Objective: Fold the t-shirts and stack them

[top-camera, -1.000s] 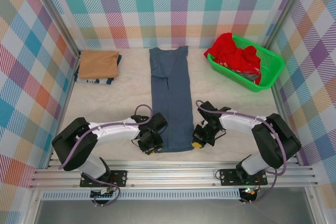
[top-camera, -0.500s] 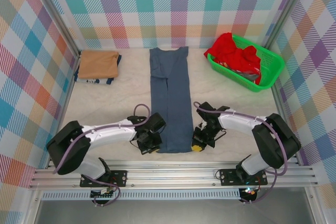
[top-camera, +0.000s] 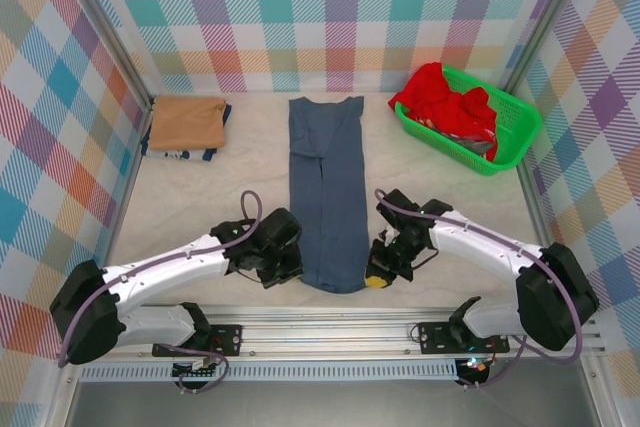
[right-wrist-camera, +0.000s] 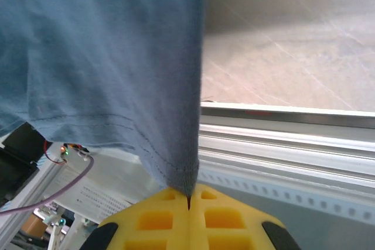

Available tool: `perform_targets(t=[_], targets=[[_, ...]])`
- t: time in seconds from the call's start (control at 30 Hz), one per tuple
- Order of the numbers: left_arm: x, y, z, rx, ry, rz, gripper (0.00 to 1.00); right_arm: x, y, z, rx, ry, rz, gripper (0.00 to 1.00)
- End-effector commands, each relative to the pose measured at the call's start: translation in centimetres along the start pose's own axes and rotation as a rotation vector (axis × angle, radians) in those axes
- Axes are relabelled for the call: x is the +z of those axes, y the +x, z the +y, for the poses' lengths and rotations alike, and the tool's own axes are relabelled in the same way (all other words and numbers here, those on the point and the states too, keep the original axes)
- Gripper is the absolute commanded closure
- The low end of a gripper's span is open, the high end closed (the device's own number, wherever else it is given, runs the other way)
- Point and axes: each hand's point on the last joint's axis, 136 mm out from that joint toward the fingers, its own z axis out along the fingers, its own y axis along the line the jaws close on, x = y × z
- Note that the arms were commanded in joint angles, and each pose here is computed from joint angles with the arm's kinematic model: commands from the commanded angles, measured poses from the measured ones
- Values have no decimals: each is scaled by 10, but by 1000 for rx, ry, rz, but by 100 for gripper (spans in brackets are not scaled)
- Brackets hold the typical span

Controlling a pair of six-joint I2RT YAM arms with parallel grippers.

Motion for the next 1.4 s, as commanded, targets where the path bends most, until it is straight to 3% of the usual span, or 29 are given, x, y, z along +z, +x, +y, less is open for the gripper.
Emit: perform_targets(t=[0.0, 0.47, 0.97, 1.17, 1.37], targets=[[-11, -29, -11, -30, 27, -71, 100, -12, -16, 5, 46, 27, -59, 100], [-18, -110, -39, -106, 68, -133, 100, -52, -90, 54, 50, -11, -151, 100], [-26, -193, -66, -138, 107, -201, 100, -86, -144, 108, -6, -56, -211, 100], [-35, -242, -78, -169, 149, -254, 100, -109, -189, 129, -10, -76, -274, 100], [-18, -290, -90, -163, 147, -250, 100, -116, -246, 137, 15, -91, -300, 100]])
